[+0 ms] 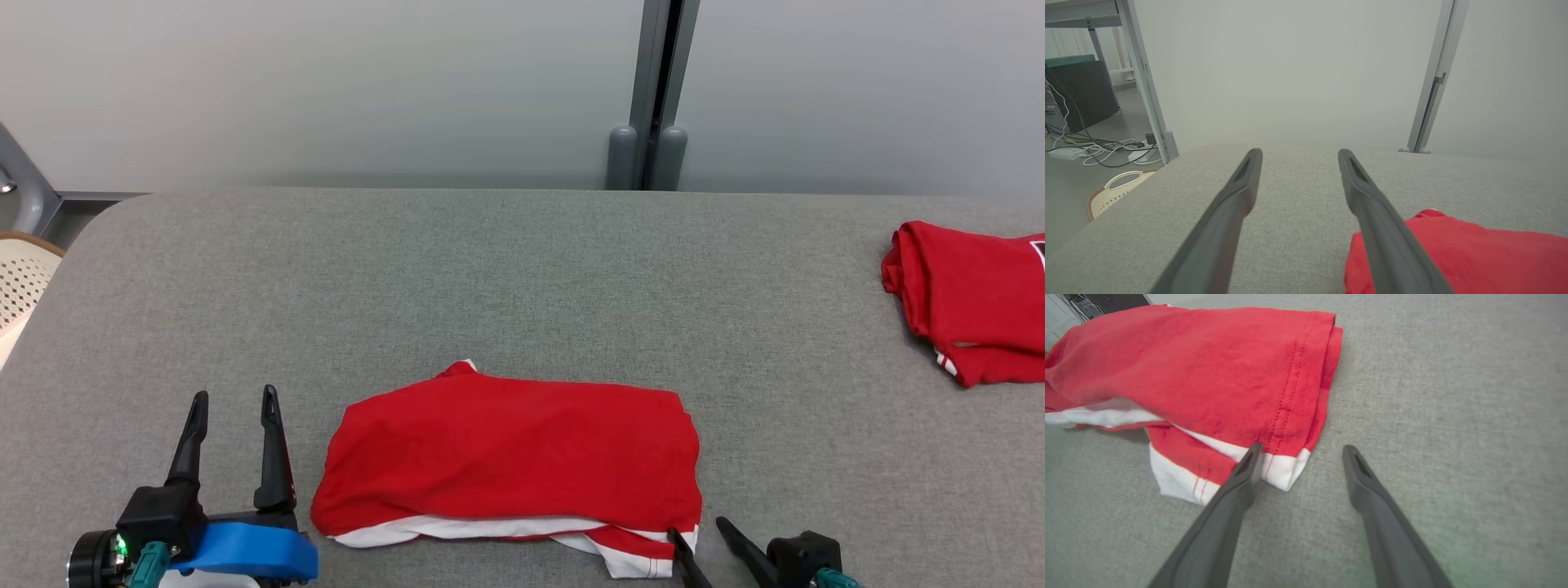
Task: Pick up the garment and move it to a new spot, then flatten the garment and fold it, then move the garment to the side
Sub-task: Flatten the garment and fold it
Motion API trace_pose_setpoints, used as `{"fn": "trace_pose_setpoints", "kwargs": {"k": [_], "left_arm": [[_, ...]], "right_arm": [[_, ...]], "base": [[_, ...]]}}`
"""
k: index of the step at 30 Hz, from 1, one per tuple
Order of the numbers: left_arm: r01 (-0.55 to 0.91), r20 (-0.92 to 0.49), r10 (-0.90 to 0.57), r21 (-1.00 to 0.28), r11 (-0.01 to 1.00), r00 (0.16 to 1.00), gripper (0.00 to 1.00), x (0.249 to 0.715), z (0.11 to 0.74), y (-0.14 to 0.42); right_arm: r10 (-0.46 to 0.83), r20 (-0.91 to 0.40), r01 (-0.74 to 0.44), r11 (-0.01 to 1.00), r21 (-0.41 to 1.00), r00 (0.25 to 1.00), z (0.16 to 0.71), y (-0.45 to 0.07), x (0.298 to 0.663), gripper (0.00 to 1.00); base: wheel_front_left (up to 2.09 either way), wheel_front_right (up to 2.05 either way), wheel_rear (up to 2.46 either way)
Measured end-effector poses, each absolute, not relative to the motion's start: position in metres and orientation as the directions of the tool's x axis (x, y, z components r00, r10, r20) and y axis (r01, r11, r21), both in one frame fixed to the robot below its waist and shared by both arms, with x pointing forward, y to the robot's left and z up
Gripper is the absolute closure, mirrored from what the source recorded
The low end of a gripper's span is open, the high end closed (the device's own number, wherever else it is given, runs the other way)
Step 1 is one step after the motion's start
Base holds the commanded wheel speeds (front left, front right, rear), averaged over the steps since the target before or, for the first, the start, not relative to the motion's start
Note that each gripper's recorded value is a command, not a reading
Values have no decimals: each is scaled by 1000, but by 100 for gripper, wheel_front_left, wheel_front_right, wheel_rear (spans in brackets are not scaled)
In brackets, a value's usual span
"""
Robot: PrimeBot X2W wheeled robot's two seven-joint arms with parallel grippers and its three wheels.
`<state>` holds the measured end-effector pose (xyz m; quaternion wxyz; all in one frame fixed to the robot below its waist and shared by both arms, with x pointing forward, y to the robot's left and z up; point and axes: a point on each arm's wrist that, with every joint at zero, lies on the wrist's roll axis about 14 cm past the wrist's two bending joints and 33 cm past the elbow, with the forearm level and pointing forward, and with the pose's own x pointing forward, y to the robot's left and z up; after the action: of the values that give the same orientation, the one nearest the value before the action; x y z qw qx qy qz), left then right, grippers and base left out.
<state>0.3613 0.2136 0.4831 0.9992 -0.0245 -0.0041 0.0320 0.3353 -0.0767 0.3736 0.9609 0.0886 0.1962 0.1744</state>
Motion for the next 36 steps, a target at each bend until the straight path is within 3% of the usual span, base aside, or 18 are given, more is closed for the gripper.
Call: {"fn": "trace_pose_setpoints", "kwargs": {"k": [8, 9, 10, 11, 16, 28, 36], "left_arm": [[-63, 3, 63, -48, 997, 998, 0, 366, 482, 213], [-63, 2, 63, -48, 997, 998, 0, 366, 481, 213], [-64, 0, 64, -49, 997, 998, 0, 366, 481, 213], [-64, -3, 64, -50, 997, 998, 0, 366, 480, 213], [-64, -6, 64, -53, 997, 998, 0, 366, 479, 213], [-40, -10, 39, -62, 997, 999, 0, 368, 477, 204], [-34, -6, 33, -73, 997, 999, 0, 365, 479, 201]], "right_arm": [[429, -366, -362, 901, 238, 826, 368, -56, 341, 0], [439, -370, -372, 897, 240, 819, 367, -53, 341, 56], [445, -371, -376, 893, 246, 815, 367, -51, 341, 85], [452, -371, -382, 890, 249, 812, 367, -48, 342, 100], [461, -343, -386, 883, 267, 818, 376, -43, 349, 100], [383, -131, -363, 919, 151, 914, 450, -83, 418, 100], [394, -117, -380, 916, 128, 911, 455, -84, 411, 100]], "base": [[0, 0, 0], [0, 0, 0], [0, 0, 0], [0, 0, 0], [0, 0, 0], [0, 0, 0], [0, 0, 0]]}}
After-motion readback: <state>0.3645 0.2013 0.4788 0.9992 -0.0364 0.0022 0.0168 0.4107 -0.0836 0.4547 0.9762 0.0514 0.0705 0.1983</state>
